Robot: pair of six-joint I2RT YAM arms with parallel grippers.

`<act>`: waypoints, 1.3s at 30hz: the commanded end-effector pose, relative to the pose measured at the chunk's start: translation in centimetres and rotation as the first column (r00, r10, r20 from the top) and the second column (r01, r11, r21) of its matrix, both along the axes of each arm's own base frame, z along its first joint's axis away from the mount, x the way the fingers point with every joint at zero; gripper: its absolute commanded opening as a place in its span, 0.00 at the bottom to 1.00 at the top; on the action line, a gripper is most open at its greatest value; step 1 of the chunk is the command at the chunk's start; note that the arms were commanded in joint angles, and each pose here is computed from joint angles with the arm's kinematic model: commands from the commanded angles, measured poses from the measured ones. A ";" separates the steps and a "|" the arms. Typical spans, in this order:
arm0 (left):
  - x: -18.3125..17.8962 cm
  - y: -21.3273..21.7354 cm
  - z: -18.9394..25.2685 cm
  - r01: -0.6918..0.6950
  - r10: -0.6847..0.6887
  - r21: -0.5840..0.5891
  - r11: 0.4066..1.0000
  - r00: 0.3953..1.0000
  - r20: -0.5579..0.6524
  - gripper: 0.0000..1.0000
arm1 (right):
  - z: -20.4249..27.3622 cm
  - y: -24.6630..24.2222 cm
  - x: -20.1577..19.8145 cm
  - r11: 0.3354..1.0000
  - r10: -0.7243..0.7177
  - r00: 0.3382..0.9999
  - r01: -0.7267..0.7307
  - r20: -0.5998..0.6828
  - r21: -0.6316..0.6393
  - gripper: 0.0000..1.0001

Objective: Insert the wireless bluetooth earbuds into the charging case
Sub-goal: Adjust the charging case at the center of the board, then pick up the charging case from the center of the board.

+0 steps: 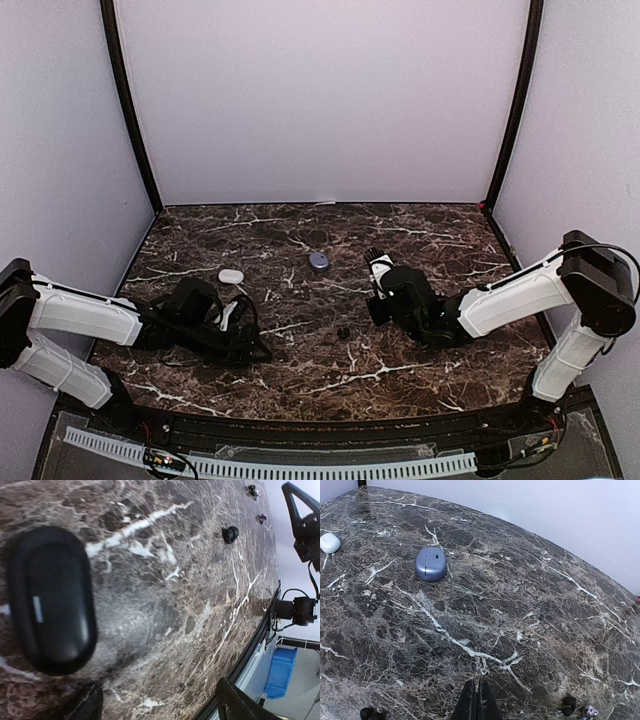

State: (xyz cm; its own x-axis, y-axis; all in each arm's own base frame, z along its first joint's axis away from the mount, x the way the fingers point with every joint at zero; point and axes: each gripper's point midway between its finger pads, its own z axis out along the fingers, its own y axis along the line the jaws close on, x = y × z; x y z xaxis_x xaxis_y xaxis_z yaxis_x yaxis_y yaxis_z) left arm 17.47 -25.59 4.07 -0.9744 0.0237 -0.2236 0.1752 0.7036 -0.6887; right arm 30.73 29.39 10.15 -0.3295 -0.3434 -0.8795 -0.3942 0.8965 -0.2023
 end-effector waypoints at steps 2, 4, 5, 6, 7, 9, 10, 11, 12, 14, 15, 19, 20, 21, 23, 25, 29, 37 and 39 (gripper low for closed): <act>1.3 0.6 0.4 -0.052 0.044 0.106 0.993 0.996 0.072 0.81 | 1.2 0.7 0.1 0.999 0.020 1.000 -0.021 0.024 0.045 0.00; 2.3 2.1 0.4 -0.125 0.107 0.178 0.976 0.988 0.109 0.80 | 1.3 0.7 0.1 0.999 0.024 0.999 -0.025 0.022 0.048 0.00; 2.6 2.6 0.4 -0.152 0.129 0.200 0.968 0.984 0.126 0.79 | 1.3 0.8 0.1 0.998 0.028 0.999 -0.029 0.021 0.052 0.00; 2.8 3.0 0.5 -0.170 0.142 0.213 0.962 0.980 0.138 0.79 | 1.2 0.8 0.0 0.998 0.030 0.999 -0.031 0.019 0.051 0.00; 2.9 3.3 0.6 -0.184 0.153 0.222 0.957 0.977 0.150 0.79 | 1.2 0.8 0.0 0.998 0.031 0.999 -0.032 0.019 0.053 0.00; 3.2 4.0 0.5 -0.209 0.171 0.251 0.945 0.971 0.165 0.79 | 1.2 0.9 0.0 0.998 0.036 0.999 -0.037 0.017 0.055 0.00; 3.4 4.4 0.4 -0.218 0.176 0.275 0.936 0.970 0.170 0.79 | 1.3 1.0 0.0 0.998 0.037 0.999 -0.038 0.017 0.058 0.00; 3.6 4.8 0.3 -0.226 0.178 0.303 0.926 0.968 0.178 0.79 | 1.2 1.1 0.0 0.998 0.039 0.999 -0.040 0.016 0.057 0.00; 3.9 5.0 0.3 -0.228 0.174 0.329 0.916 0.967 0.188 0.79 | 1.2 1.1 0.0 0.997 0.041 0.999 -0.042 0.015 0.057 0.00; 4.4 4.8 0.1 -0.205 0.139 0.364 0.909 0.970 0.199 0.79 | 1.2 1.2 0.0 0.997 0.042 0.999 -0.043 0.015 0.058 0.00; 4.6 4.7 -0.1 -0.190 0.121 0.379 0.906 0.973 0.198 0.79 | 1.1 1.2 0.0 0.997 0.043 0.999 -0.044 0.013 0.057 0.00; 5.4 4.1 -0.8 -0.151 0.077 0.439 0.886 0.981 0.180 0.78 | 1.1 1.2 0.1 0.998 0.040 0.999 -0.041 0.016 0.053 0.00; 5.5 4.0 -0.9 -0.144 0.069 0.451 0.881 0.981 0.179 0.77 | 1.0 1.1 0.1 0.998 0.040 0.999 -0.041 0.015 0.050 0.00; 5.8 3.8 -0.9 -0.139 0.060 0.457 0.879 0.982 0.182 0.77 | 1.1 1.2 0.1 0.998 0.040 0.999 -0.040 0.016 0.050 0.00; 5.9 3.6 -1.1 -0.124 0.043 0.474 0.872 0.983 0.180 0.77 | 1.0 1.2 0.0 0.998 0.044 0.999 -0.044 0.012 0.050 0.00; 5.9 3.3 -1.4 -0.107 0.026 0.492 0.864 0.985 0.168 0.76 | 1.1 1.2 0.0 0.998 0.046 0.999 -0.046 0.011 0.052 0.00; 5.7 3.1 -1.9 -0.082 -0.002 0.544 0.835 0.988 0.153 0.56 | 1.1 1.3 0.0 0.998 0.047 0.999 -0.047 0.010 0.051 0.00; 5.4 3.2 -1.7 -0.090 -0.011 0.623 0.777 0.988 0.156 0.48 | 1.1 1.8 -0.3 0.996 0.077 0.997 -0.078 0.005 0.047 0.00; 5.4 2.1 -0.8 -0.078 -0.024 0.565 0.821 0.985 0.172 0.48 | 1.1 2.5 -0.8 0.992 0.122 0.992 -0.122 0.001 0.044 0.00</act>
